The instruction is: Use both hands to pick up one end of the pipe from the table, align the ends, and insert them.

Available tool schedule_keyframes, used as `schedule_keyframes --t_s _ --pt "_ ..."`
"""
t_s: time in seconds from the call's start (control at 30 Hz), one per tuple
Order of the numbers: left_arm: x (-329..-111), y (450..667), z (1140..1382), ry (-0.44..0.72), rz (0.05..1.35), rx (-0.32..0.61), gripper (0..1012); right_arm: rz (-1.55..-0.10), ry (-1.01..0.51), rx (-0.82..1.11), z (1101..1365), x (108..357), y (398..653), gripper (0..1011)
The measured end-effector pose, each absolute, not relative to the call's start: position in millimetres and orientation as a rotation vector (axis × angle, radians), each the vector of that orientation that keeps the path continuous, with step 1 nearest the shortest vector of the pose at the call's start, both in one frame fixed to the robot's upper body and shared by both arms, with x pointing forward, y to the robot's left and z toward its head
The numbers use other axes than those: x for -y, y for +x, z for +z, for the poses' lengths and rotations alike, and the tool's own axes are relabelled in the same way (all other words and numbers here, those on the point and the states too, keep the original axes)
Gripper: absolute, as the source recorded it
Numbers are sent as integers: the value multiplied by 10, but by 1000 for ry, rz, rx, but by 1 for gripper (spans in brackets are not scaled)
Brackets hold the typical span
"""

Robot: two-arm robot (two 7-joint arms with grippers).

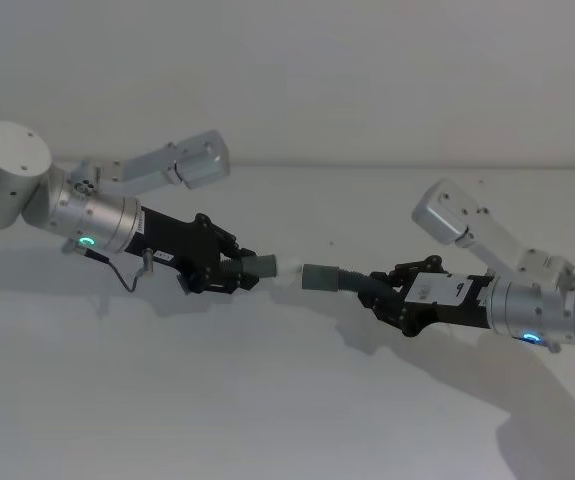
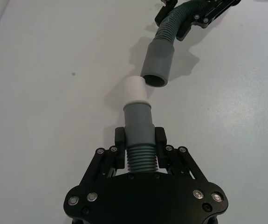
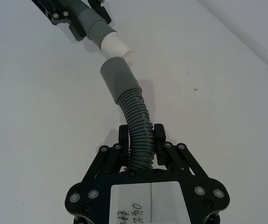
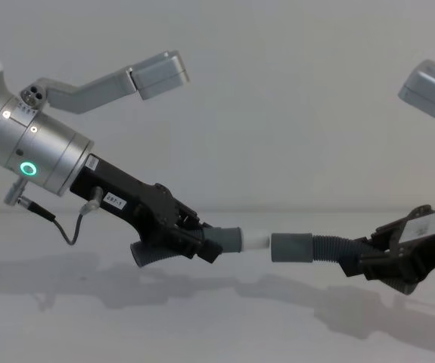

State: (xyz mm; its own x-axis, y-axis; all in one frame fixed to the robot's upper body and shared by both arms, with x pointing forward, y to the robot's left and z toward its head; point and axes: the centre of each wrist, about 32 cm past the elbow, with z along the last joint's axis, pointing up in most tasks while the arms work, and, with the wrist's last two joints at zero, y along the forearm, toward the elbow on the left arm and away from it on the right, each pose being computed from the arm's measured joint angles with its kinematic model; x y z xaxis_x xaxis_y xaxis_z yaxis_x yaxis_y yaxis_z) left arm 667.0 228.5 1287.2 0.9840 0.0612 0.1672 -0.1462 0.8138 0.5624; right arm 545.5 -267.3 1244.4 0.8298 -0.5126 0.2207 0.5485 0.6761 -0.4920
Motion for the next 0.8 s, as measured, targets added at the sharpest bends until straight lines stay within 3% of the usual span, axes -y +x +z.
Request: schedule_keyframes --t_s 0.8 --pt "-2269 6684 12866 627 125 127 366 -616 -573 66 12457 2666 5489 305"
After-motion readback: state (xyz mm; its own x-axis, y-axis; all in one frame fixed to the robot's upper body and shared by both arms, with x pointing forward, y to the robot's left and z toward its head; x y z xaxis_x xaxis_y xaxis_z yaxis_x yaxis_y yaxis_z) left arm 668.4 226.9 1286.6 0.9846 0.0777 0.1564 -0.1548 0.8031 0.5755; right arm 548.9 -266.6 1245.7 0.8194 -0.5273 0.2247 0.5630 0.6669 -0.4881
